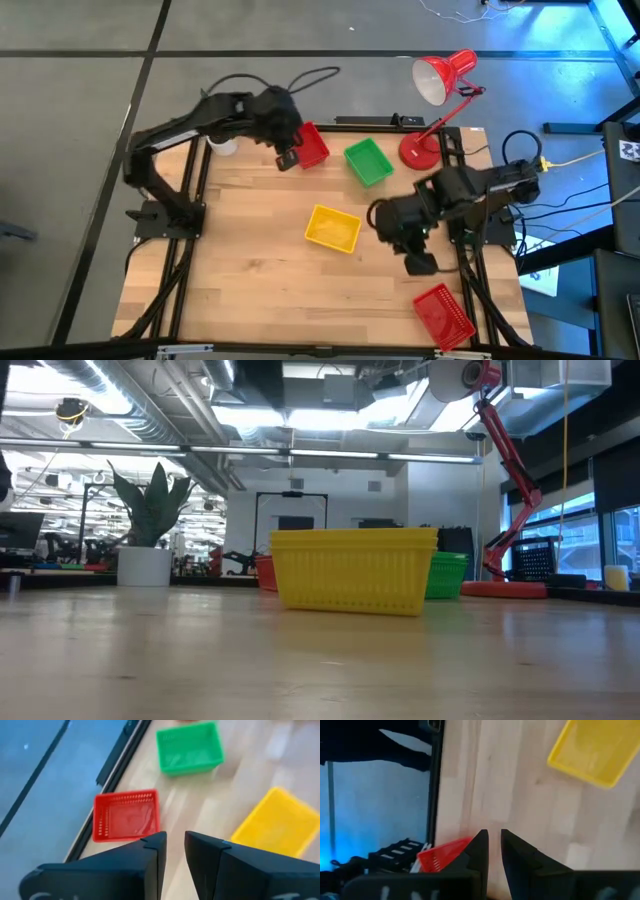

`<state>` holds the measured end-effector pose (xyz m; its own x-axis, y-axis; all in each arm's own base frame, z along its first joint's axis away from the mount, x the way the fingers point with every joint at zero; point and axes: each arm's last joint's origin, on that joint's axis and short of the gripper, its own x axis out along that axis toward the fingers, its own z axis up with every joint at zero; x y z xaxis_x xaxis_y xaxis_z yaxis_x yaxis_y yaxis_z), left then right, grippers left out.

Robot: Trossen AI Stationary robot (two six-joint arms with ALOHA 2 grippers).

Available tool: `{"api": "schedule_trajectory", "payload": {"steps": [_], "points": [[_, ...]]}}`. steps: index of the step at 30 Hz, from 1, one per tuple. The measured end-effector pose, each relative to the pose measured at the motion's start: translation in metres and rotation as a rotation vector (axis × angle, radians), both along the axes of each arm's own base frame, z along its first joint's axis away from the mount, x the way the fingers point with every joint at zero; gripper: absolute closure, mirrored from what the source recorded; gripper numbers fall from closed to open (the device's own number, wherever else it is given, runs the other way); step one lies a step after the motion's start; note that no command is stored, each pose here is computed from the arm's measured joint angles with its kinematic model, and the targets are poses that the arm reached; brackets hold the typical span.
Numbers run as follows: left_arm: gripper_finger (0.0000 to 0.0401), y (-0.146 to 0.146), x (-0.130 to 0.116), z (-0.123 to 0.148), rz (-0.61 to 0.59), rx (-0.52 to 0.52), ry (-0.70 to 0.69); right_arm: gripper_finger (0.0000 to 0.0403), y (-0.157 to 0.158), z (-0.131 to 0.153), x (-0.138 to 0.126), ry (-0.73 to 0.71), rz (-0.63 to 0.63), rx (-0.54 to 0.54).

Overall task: Stack baskets by color
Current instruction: Stack the bottom red bin on the top red bin

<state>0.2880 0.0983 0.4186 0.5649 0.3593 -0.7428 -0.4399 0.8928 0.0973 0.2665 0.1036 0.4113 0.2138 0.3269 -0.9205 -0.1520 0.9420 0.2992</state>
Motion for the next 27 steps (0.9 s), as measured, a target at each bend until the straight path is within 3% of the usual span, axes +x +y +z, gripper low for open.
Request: {"api": "schedule_trajectory", "payload": {"steps": [11,19,27], "points": [[0.0343,-0.051,-0.044,0.043,-0.063,-0.03,-0.203,0.0353,0.02,-0.041,-0.004,0.25,-0.133,0.016],[0.0344,-0.076,-0.058,0.056,-0.161,-0.031,-0.271,0.0353,0.022,-0.077,-0.007,0.39,0.005,0.037],[0.0344,-0.088,-0.065,0.058,-0.21,-0.038,-0.273,0.0335,0.023,-0.1,-0.009,0.43,0.1,0.044]]}}
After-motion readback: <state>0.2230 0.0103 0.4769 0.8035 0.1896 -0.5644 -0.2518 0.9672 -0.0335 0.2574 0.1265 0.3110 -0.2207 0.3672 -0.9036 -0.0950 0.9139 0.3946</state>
